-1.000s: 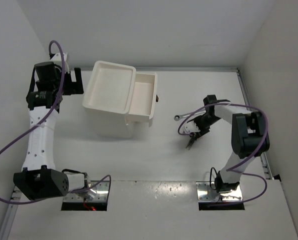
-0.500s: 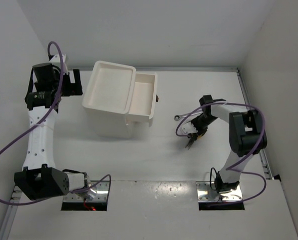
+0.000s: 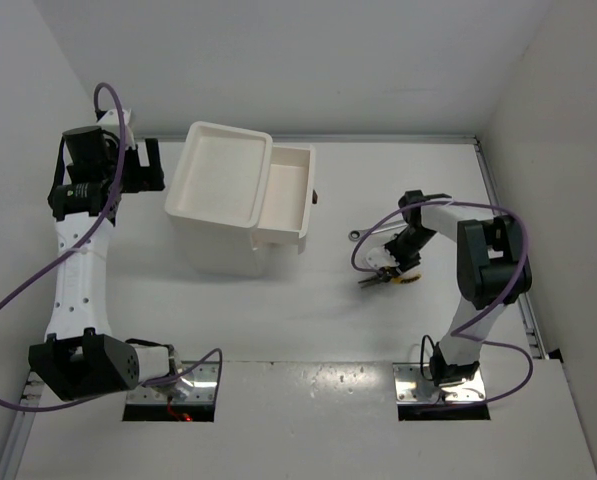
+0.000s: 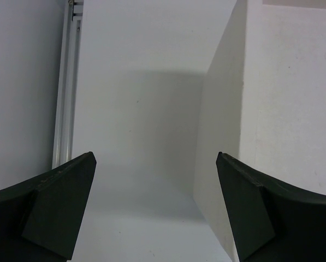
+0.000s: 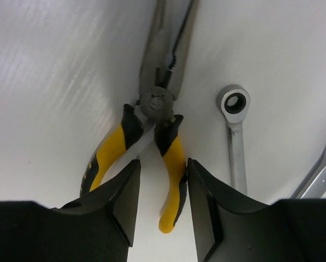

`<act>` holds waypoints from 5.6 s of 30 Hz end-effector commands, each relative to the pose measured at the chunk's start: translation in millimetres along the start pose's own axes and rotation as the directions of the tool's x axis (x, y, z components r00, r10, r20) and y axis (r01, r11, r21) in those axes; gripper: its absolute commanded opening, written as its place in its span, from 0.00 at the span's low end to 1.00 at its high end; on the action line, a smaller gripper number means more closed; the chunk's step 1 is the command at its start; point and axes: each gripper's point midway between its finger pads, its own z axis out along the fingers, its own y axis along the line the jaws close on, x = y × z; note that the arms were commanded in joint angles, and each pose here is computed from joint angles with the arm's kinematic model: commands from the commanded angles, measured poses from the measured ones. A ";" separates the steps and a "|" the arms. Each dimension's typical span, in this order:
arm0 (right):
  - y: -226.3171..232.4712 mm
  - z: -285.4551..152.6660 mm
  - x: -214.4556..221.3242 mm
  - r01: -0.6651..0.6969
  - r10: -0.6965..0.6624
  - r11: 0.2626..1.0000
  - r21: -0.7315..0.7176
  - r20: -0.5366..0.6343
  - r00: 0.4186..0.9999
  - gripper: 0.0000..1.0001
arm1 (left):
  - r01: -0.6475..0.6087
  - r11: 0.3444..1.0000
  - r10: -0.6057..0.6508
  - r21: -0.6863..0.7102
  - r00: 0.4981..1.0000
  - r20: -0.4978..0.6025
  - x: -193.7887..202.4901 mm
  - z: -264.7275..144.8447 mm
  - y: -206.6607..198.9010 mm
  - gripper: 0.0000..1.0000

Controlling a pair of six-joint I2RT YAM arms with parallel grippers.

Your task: Sort the tools into containers

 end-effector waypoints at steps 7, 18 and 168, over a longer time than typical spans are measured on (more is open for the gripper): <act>13.2 12.1 -6.3 0.179 -0.176 0.982 -0.061 0.053 0.983 0.32 | 0.004 1.000 -0.005 0.021 0.999 0.050 -15.2 -4.9 -1.7 0.99; 31.7 -8.5 -37.6 0.001 -0.004 1.000 0.026 0.127 0.992 0.00 | 0.030 0.999 -0.033 0.040 0.998 0.061 -17.8 -8.7 -6.4 0.99; -210.4 -141.1 -168.6 -0.507 0.040 0.802 0.318 0.817 0.575 0.75 | -0.038 0.959 0.093 0.280 0.978 -0.187 17.4 45.6 -94.2 0.00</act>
